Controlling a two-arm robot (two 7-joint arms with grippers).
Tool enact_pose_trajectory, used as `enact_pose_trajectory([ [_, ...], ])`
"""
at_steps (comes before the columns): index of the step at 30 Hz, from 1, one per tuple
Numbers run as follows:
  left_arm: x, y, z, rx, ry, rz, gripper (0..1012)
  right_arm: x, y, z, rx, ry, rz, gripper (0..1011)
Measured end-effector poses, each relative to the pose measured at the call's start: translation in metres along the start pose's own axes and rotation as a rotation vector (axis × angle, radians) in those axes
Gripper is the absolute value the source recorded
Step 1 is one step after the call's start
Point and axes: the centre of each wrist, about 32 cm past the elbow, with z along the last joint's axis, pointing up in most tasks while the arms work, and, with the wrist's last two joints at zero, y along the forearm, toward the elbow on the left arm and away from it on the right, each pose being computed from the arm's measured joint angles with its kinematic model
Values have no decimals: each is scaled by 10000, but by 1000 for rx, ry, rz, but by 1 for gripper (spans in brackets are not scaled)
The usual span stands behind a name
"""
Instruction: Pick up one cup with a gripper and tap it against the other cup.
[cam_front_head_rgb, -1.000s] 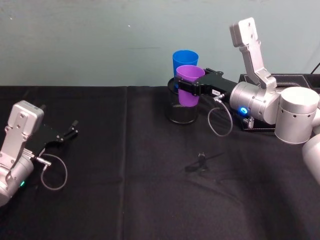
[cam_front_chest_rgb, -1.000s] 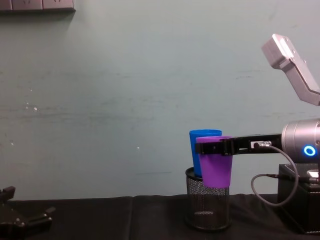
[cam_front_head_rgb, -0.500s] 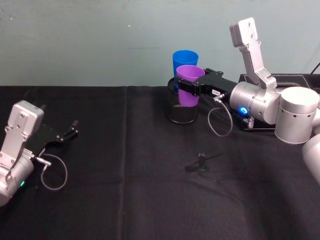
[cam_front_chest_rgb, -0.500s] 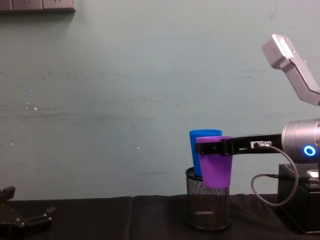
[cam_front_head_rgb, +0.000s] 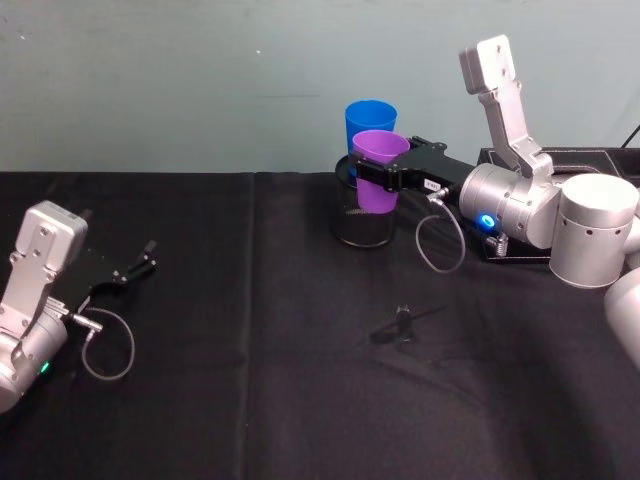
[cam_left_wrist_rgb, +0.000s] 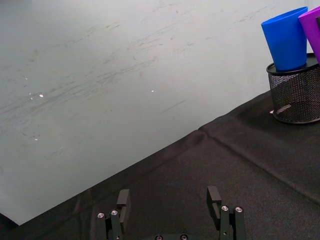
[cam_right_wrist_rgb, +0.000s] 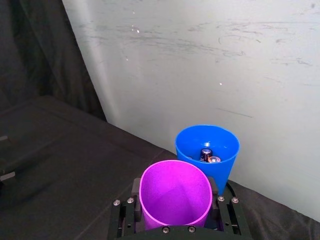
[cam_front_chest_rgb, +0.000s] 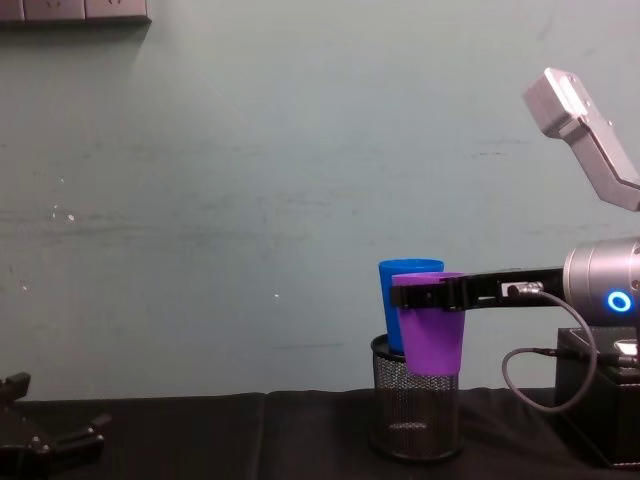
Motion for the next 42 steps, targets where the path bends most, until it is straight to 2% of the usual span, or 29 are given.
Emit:
enact_pose_trajectory([
  [42, 0, 0, 0, 0, 0, 0, 1000, 0, 0, 0, 0, 0, 0, 738],
])
